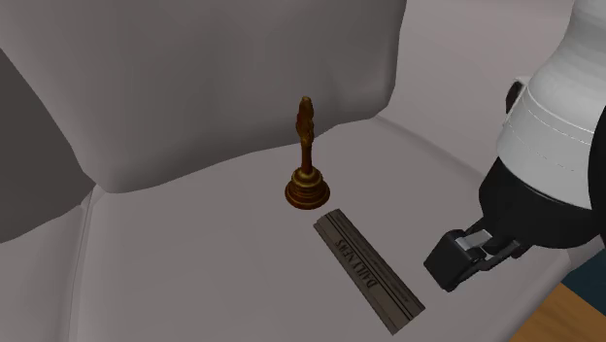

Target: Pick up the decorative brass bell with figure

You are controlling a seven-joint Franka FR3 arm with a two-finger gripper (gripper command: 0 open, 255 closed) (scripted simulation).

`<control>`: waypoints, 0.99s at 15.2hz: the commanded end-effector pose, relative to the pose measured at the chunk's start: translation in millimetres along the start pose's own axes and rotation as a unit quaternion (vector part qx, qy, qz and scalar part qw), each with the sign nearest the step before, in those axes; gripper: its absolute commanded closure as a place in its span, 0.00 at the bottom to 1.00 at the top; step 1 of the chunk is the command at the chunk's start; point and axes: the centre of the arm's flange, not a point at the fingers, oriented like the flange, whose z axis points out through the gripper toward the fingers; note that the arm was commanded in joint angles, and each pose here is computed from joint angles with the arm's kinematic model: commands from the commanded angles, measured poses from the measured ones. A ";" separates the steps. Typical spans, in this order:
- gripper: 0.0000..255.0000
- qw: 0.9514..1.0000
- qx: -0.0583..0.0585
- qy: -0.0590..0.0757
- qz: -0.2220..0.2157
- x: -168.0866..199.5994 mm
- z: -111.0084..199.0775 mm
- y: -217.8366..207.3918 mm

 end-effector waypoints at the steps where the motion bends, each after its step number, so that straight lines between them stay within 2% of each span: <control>1: 0.00 1.000 0.000 0.000 0.000 0.0 0.0 0.0; 15: 0.00 0.998 0.053 0.009 0.027 167.9 -49.9 -30.5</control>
